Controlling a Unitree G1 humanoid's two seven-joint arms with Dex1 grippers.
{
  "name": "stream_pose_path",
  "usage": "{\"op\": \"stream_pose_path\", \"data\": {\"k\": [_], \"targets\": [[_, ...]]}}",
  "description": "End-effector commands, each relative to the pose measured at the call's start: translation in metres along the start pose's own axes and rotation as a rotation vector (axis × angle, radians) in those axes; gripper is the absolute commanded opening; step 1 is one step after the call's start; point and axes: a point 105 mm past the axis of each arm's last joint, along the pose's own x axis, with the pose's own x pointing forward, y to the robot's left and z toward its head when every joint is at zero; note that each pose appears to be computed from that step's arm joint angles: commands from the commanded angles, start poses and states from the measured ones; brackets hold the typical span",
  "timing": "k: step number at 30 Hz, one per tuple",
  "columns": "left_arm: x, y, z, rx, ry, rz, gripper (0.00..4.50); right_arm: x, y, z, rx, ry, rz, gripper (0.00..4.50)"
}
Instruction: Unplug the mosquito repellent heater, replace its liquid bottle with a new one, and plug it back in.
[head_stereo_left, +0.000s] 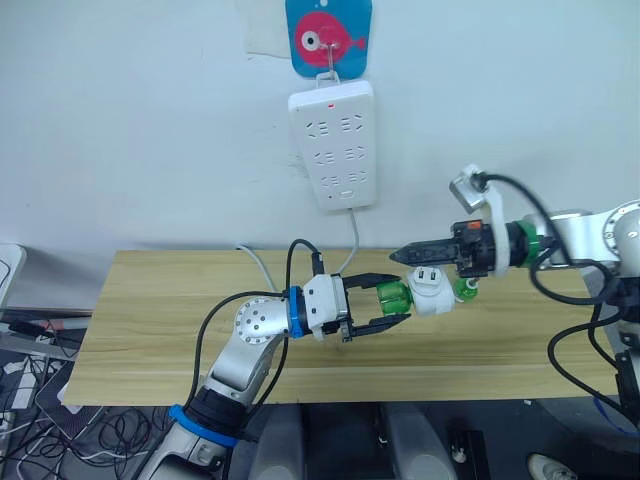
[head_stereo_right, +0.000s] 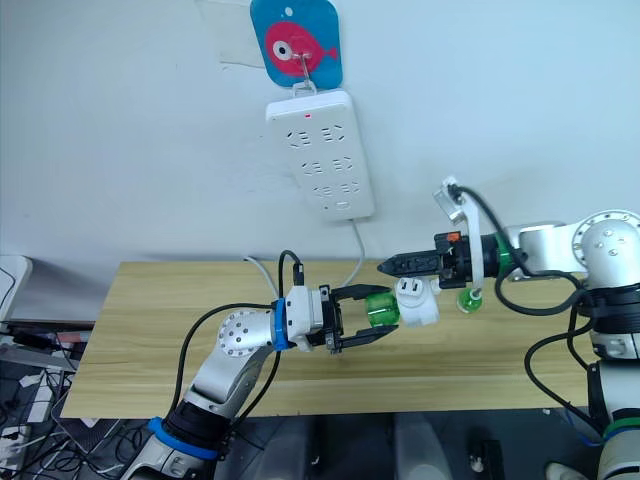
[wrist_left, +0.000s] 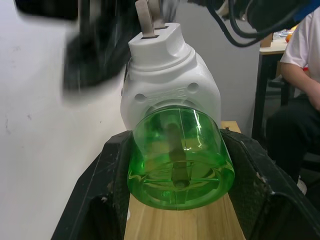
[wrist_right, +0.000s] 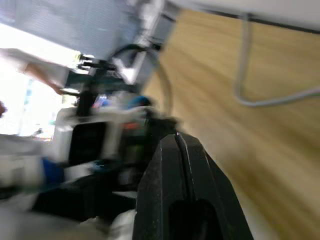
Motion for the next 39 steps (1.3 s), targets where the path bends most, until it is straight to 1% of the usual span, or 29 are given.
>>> {"op": "stream_pose_path", "data": {"k": [1, 5, 8, 10, 13, 17, 19, 22, 25, 29, 33, 39], "targets": [[0.004, -0.001, 0.017, 0.044, -0.061, -0.008, 2.26, -0.005, 0.0, 0.01, -0.043, -0.055, -0.002, 0.03], [0.001, -0.003, 0.015, 0.037, -0.053, -0.006, 2.26, -0.013, 0.001, 0.025, -0.036, -0.121, 0.018, 0.03], [0.0, -0.003, 0.015, 0.034, -0.049, -0.002, 2.26, -0.027, 0.02, 0.038, -0.016, -0.156, 0.137, 0.03], [-0.001, -0.001, 0.014, 0.03, -0.045, 0.008, 2.26, -0.036, 0.032, 0.04, -0.005, -0.14, 0.206, 0.03], [-0.003, 0.002, 0.012, 0.022, -0.039, 0.025, 2.26, -0.052, 0.053, 0.029, -0.004, -0.055, 0.306, 0.03], [-0.004, 0.006, 0.011, -0.006, -0.04, 0.055, 2.26, -0.058, 0.066, -0.001, -0.026, 0.087, 0.326, 0.03], [-0.004, 0.005, 0.012, -0.005, -0.04, 0.051, 2.26, -0.055, 0.065, -0.007, -0.034, 0.104, 0.324, 0.03], [-0.002, 0.003, 0.013, -0.006, -0.044, 0.047, 2.26, -0.043, 0.055, -0.008, -0.079, 0.076, 0.265, 0.03], [-0.001, 0.002, 0.013, -0.008, -0.046, 0.04, 2.26, -0.037, 0.05, -0.007, -0.096, 0.055, 0.243, 0.03], [-0.001, 0.0, 0.014, -0.007, -0.046, 0.032, 2.26, -0.024, 0.036, 0.004, -0.13, -0.01, 0.156, 0.03], [0.0, -0.004, 0.015, -0.004, -0.049, 0.018, 2.26, -0.022, 0.026, 0.016, -0.111, -0.064, 0.103, 0.03], [0.0, -0.007, 0.016, -0.008, -0.05, 0.007, 2.26, -0.021, 0.013, 0.007, -0.11, -0.021, 0.02, 0.03]]}}
